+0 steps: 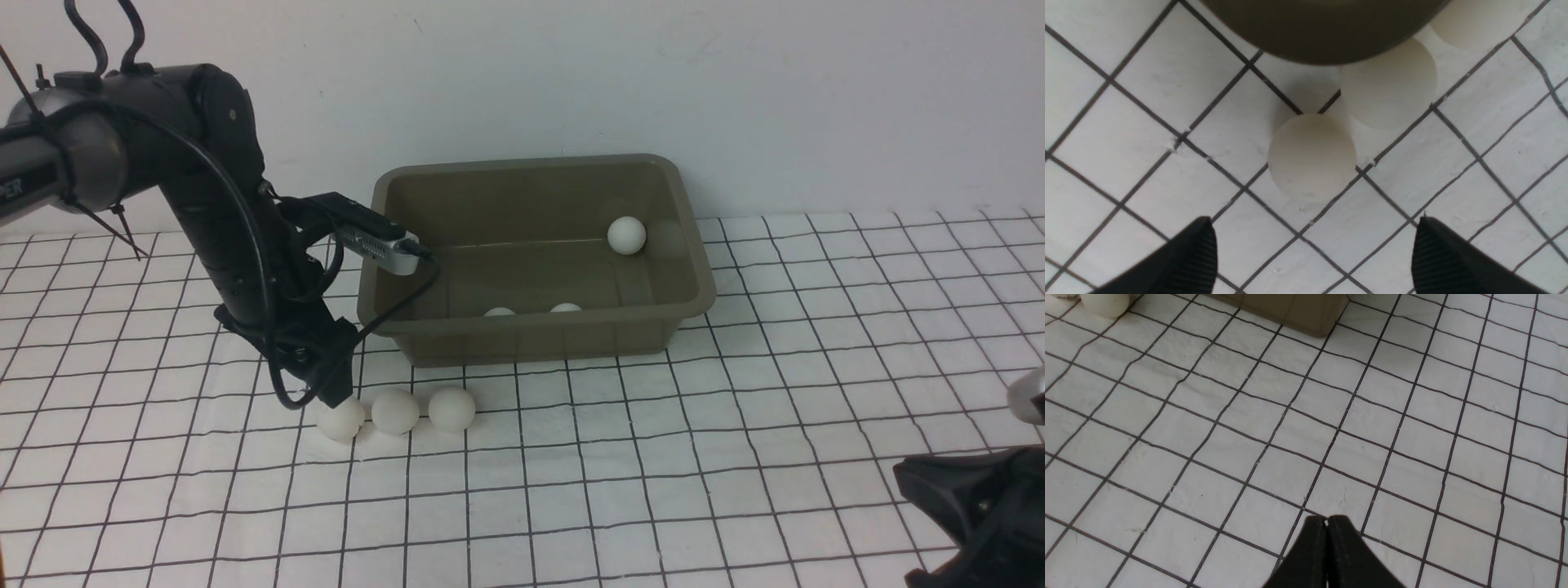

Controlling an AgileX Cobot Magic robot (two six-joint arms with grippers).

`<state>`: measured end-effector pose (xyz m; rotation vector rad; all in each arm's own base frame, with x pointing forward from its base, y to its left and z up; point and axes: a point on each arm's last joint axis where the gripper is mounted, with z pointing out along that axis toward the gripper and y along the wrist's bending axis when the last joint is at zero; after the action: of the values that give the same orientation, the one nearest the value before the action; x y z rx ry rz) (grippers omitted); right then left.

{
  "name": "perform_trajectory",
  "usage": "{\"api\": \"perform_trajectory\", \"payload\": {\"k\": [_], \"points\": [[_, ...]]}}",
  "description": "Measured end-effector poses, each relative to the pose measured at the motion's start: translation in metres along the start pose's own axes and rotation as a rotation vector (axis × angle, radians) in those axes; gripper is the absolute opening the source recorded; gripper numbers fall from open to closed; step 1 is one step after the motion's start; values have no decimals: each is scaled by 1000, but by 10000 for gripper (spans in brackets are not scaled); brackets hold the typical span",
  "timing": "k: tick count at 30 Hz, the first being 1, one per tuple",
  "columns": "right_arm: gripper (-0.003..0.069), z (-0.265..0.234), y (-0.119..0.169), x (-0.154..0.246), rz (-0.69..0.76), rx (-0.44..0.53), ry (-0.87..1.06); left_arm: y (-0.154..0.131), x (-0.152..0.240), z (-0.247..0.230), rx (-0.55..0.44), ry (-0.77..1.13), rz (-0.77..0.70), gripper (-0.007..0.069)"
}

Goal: Put the table tennis balls into the box on the white checkered tablecloth.
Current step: 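Reach for and grasp a ping pong ball on the table beside the basket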

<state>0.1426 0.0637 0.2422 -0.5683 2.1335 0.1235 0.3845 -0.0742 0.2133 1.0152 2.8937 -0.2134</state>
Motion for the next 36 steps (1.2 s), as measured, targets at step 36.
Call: {"api": "perform_trajectory", "payload": {"k": [36], "points": [[-18,0,0,0,0,0,1,12,-8,56,64,47,0,499]]}}
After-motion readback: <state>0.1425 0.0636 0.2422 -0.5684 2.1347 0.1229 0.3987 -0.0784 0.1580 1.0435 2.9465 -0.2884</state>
